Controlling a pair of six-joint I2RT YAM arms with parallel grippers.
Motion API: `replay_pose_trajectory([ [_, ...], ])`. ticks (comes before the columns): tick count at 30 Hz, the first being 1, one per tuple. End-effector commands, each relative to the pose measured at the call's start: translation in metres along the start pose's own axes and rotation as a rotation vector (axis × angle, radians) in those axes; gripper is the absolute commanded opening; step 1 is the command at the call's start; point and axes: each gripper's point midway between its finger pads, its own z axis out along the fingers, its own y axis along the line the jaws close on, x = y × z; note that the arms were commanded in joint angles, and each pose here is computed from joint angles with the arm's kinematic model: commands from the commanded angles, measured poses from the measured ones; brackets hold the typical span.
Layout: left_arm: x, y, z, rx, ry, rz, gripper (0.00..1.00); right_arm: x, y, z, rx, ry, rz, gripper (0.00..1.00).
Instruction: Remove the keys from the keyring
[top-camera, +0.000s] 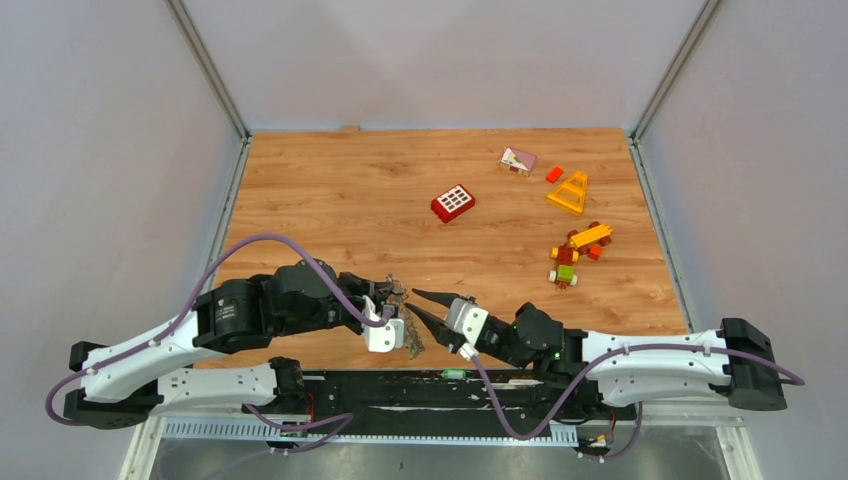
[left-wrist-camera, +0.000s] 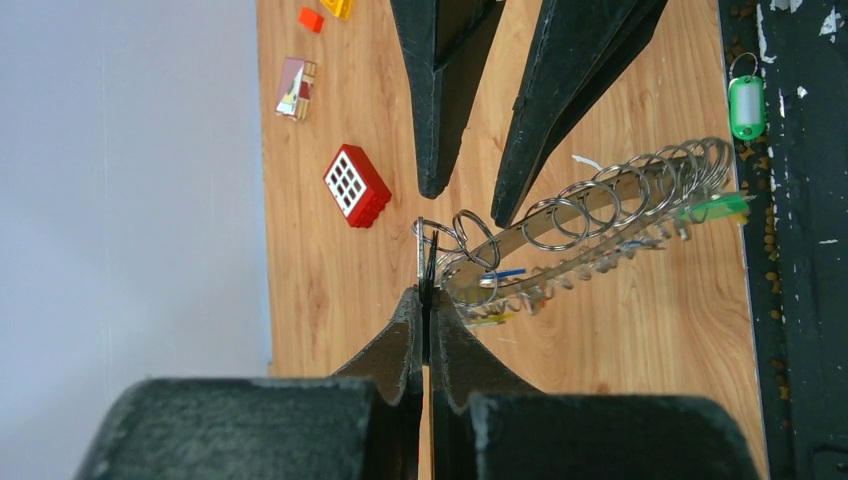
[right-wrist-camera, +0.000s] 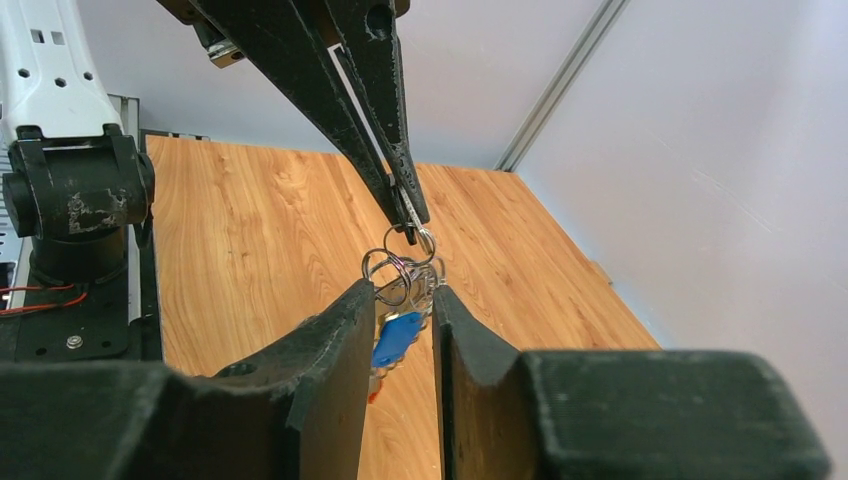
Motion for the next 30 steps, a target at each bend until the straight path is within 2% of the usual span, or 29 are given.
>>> replay_pose_trajectory([
  [1, -0.022, 0.020, -0.009, -0.073, -0.093, -0.007, 0.00, -0.018, -0.005, 0.006, 0.009, -0.069, 0.041, 0.27],
  [5, -0.022, 0.020, -0.009, -0.073, -0.095, -0.007, 0.00, -0.018, -0.003, 0.007, 0.000, -0.076, 0.049, 0.23],
  [15, -0.022, 0.020, -0.009, -0.071, -0.096, -0.004, 0.00, -0.011, -0.003, 0.009, -0.001, -0.066, 0.062, 0.23],
  [21, -0.020, 0.020, -0.009, -0.074, -0.091, -0.006, 0.00, -0.009, -0.002, 0.010, -0.010, -0.066, 0.066, 0.16],
  [27, -0.018, 0.021, -0.009, -0.086, -0.080, -0.017, 0.00, -0.006, 0.000, 0.009, -0.024, -0.062, 0.069, 0.00],
  [30, -0.016, 0.022, -0.009, -0.095, -0.070, -0.022, 0.00, -0.006, 0.001, 0.009, -0.028, -0.061, 0.068, 0.00],
])
